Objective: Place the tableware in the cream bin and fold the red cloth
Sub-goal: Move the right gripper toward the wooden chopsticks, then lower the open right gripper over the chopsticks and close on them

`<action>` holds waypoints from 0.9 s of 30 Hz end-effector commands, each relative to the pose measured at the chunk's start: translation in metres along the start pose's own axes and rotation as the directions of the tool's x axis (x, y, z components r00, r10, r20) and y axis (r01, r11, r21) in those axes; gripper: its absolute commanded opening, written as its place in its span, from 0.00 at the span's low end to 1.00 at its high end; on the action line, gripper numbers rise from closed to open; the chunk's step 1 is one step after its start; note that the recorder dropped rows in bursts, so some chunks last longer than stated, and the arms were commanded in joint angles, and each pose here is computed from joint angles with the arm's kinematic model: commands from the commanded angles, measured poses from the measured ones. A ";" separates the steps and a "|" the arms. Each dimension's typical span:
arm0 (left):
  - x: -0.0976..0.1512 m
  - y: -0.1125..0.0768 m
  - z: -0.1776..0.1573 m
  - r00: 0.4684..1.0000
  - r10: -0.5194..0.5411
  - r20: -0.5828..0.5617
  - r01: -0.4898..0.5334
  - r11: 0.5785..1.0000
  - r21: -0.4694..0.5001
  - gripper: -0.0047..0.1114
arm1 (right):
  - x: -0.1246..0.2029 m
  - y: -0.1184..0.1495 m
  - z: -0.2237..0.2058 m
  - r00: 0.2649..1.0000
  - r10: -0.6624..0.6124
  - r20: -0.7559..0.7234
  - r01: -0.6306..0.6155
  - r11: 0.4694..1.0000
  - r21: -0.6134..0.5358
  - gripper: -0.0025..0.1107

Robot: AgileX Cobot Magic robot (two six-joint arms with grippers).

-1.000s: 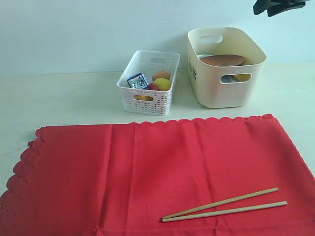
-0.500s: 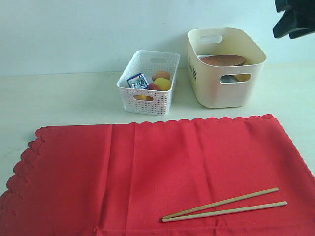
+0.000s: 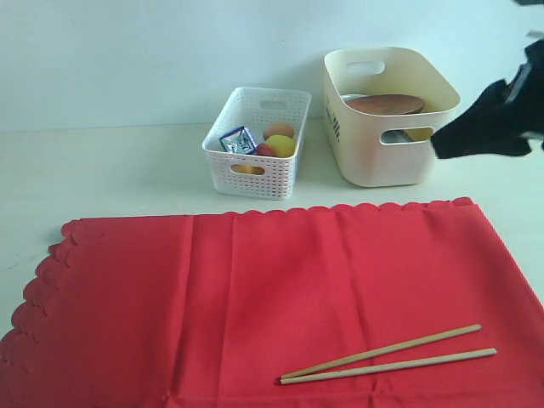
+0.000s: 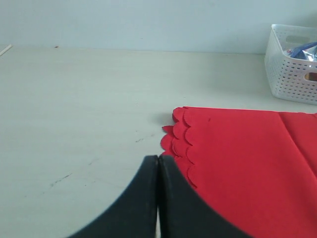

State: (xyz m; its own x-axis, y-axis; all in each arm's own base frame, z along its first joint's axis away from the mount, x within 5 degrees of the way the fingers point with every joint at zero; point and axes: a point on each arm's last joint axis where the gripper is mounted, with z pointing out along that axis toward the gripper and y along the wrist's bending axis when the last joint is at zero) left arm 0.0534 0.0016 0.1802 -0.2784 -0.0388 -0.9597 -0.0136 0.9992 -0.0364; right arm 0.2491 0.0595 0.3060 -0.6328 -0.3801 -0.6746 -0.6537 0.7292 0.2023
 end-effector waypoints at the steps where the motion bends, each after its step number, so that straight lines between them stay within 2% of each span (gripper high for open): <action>1: -0.001 0.000 0.000 1.000 -0.003 0.016 0.003 1.000 -0.003 0.04 | 0.017 0.023 0.036 0.961 -0.266 -0.079 0.254 0.958 -0.136 0.35; 3: -0.001 0.000 0.000 1.000 -0.003 0.016 0.003 1.000 -0.003 0.04 | 0.030 0.034 0.054 0.889 -0.441 -0.125 0.408 0.886 -0.222 0.35; 5: -0.001 0.000 0.000 1.000 -0.003 0.016 0.003 1.000 -0.003 0.04 | 0.041 0.037 0.069 0.813 -0.547 -0.199 0.487 0.827 -0.282 0.35; 12: -0.001 0.000 0.000 1.000 -0.003 0.016 0.003 1.000 -0.003 0.04 | 0.063 0.037 0.108 0.681 -0.645 -0.347 0.510 0.757 -0.407 0.38; 18: -0.001 0.000 0.000 1.000 -0.003 0.016 0.003 1.000 -0.003 0.04 | 0.080 0.031 0.130 0.561 -0.668 -0.490 0.498 0.744 -0.445 0.48; 23: -0.001 0.000 0.000 1.000 -0.003 0.016 0.003 1.000 -0.003 0.04 | 0.085 0.025 0.142 0.560 -0.649 -0.516 0.486 0.761 -0.430 0.54; 27: -0.001 0.000 0.000 1.000 -0.003 0.016 0.003 1.000 -0.003 0.04 | 0.086 0.023 0.146 0.557 -0.650 -0.516 0.497 0.759 -0.420 0.63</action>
State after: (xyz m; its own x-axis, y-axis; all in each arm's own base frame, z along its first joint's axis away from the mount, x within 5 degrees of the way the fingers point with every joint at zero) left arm 0.0534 0.0016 0.1802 -0.2784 -0.0388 -0.9597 -0.0136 0.9992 -0.0364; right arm 0.2391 0.1261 0.1520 -0.1456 -0.9787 -0.1446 -0.9835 0.1273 0.1289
